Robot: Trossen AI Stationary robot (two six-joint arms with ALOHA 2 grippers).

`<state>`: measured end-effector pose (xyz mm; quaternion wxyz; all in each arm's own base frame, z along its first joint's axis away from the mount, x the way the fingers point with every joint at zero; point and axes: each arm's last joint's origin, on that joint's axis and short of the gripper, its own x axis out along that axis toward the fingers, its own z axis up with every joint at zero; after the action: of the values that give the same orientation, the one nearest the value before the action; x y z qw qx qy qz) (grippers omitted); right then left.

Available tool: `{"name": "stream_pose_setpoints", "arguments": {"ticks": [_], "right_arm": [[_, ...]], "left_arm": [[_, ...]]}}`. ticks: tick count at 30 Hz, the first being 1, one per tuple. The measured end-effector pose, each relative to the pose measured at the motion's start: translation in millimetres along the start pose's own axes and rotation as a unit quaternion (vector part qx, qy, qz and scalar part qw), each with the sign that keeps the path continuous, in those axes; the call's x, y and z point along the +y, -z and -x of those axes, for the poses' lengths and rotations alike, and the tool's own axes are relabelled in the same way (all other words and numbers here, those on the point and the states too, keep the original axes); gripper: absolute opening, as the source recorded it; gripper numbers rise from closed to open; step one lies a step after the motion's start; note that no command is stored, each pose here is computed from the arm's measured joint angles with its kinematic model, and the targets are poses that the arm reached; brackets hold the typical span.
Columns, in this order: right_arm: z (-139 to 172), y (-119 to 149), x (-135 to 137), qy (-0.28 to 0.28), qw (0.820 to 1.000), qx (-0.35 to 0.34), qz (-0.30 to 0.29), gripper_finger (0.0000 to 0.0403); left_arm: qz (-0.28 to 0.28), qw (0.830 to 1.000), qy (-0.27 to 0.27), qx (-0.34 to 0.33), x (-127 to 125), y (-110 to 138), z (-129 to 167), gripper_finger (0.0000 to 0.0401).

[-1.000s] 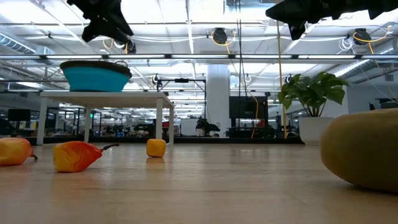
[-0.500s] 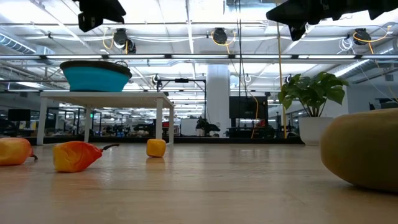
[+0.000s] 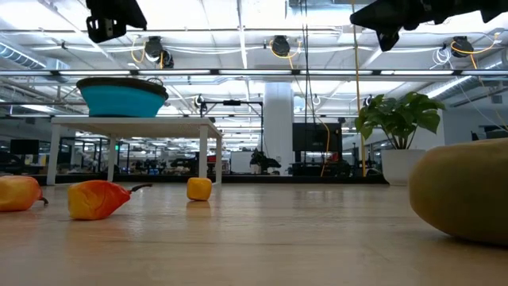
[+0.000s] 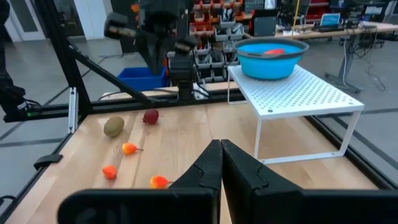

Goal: Pick & Place Fruit
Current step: Put the bottom left peach into the blue strainer bowl on the shelf

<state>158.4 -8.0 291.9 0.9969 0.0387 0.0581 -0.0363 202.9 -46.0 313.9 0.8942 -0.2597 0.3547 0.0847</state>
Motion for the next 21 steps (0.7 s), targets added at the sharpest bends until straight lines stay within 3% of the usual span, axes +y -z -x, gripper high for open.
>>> {"name": "stream_pose_setpoints", "arguments": {"ticks": [10, 21], "right_arm": [[25, 20, 0, -0.033, 0.999, -0.028, -0.007, 0.0000], [46, 44, -1, -0.070, 0.996, -0.060, 0.008, 0.0000]], "left_arm": [[0.145, 0.987, -0.044, 0.047, -13, 14, -36, 0.0002], [0.318, 0.941, -0.087, 0.073, -31, 39, -59, 0.0001]]}}
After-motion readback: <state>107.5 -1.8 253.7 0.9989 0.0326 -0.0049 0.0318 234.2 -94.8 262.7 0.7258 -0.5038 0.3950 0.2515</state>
